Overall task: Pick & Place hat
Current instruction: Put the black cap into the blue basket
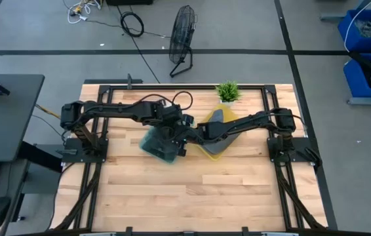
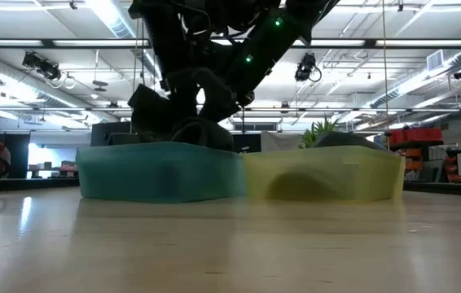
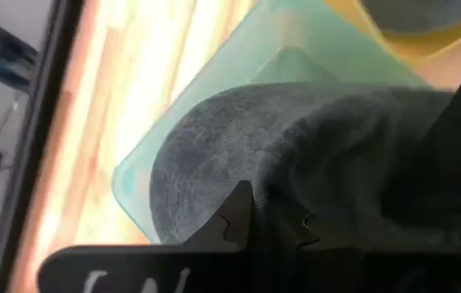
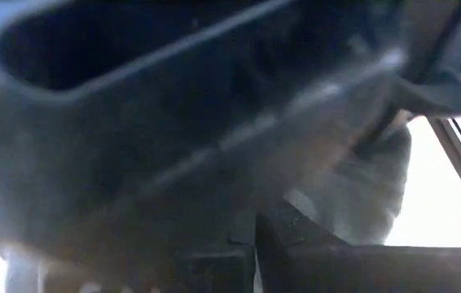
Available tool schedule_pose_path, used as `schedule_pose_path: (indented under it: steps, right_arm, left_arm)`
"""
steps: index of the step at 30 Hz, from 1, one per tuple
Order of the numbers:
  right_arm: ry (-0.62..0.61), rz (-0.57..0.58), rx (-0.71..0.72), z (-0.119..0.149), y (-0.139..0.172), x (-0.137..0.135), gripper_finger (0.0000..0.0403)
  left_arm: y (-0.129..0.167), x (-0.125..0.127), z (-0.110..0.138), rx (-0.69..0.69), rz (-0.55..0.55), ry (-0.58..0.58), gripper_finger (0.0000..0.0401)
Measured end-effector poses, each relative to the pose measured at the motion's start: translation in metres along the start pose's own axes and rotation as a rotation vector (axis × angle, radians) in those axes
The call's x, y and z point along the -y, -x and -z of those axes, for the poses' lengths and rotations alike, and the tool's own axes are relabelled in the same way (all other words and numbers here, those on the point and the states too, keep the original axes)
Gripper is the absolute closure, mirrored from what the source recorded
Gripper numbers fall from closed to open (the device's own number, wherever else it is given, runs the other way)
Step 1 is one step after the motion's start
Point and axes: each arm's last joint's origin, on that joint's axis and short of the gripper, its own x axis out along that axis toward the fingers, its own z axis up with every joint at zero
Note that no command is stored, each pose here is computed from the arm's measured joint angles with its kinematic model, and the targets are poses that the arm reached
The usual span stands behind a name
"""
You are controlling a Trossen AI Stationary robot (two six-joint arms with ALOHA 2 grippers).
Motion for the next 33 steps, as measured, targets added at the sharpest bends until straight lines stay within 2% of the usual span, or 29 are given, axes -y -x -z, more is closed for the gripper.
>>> schedule_pose_path:
  steps: [7,13,15,18,22,27,33]
  right_arm:
    - [0.007,0.002,-0.066,0.007,0.0,0.0,0.0403]
    - [-0.029,-0.091,-0.089,0.01,-0.003,-0.003,0.0403]
    - [-0.041,-0.094,-0.102,0.013,-0.007,-0.006,0.0403]
    - [-0.048,-0.089,-0.115,0.017,-0.014,-0.009,0.0403]
    - [0.002,-0.062,-0.089,0.017,-0.021,-0.009,0.0403]
    - [0.055,-0.067,-0.032,0.006,-0.006,-0.004,0.0397]
    - [0.069,-0.074,-0.04,-0.008,0.04,0.011,0.0395]
  left_arm:
    - [-0.025,0.001,0.021,-0.057,0.072,0.121,0.0385]
    - [-0.041,0.007,0.031,0.005,0.082,0.116,0.0385]
    - [-0.047,0.008,0.035,0.03,0.087,0.108,0.0385]
    - [-0.055,0.009,0.043,0.046,0.086,0.156,0.0384]
    - [-0.06,0.01,0.051,0.035,0.084,0.187,0.0384]
    - [-0.046,0.008,0.049,0.063,0.092,0.189,0.0384]
    - [0.0,0.002,0.05,0.159,0.125,0.188,0.0384]
